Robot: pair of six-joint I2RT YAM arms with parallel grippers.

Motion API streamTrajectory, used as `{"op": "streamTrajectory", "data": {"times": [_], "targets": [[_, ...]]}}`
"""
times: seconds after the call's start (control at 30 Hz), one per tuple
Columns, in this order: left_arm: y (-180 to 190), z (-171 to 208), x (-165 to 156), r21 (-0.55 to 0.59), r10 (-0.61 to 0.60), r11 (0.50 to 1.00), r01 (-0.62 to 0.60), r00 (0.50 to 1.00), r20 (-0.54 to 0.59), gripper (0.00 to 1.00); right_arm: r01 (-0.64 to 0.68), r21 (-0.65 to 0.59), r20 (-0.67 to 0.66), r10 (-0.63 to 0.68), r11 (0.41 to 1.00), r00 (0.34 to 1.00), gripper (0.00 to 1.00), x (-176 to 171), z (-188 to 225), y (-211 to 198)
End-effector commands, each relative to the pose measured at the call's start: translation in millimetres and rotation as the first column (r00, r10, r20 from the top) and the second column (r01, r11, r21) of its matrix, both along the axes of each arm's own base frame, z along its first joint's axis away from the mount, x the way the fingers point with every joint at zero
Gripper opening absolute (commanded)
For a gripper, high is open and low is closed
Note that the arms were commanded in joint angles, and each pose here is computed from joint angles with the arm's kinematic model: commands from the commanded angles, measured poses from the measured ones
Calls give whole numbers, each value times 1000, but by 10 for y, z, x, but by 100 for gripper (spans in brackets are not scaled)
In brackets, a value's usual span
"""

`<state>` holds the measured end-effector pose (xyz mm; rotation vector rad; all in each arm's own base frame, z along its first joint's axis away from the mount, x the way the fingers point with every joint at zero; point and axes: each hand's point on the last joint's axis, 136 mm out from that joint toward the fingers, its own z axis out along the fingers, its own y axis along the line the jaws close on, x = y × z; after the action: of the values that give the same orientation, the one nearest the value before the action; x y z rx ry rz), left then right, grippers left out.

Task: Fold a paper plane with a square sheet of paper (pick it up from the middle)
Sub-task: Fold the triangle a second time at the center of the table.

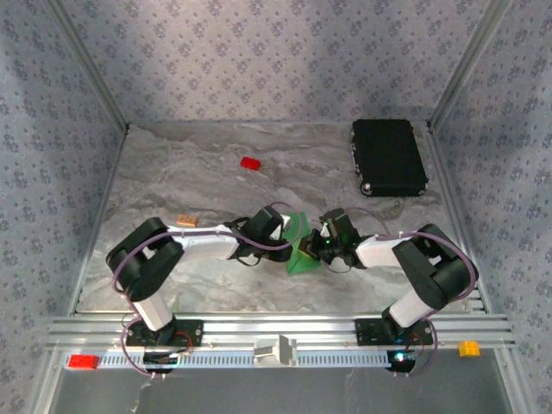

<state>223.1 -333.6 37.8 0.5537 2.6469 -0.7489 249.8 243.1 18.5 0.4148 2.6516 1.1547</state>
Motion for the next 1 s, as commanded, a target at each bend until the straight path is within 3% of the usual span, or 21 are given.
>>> {"op": "streamTrajectory", "data": {"times": [0.0,0.13,0.3,0.43,0.97], "targets": [[63,292,71,-18,52,998,-52,998,29,35,46,-112,-86,-55,993,995,8,-168,-304,-222],[73,389,12,-62,76,995,-76,997,1,34,56,-99,-90,-65,993,994,8,-172,-312,-206],[-110,447,-179,-167,-1,986,-14,996,-86,18,64,-93,-84,-72,994,994,8,-173,-287,-175],[-290,440,-289,-240,-63,970,23,986,-157,12,67,-98,-83,-75,993,994,8,-179,-285,-182],[-437,110,-384,-213,-91,976,37,963,-254,10,68,-97,-86,-76,993,993,8,-182,-285,-181]]}}
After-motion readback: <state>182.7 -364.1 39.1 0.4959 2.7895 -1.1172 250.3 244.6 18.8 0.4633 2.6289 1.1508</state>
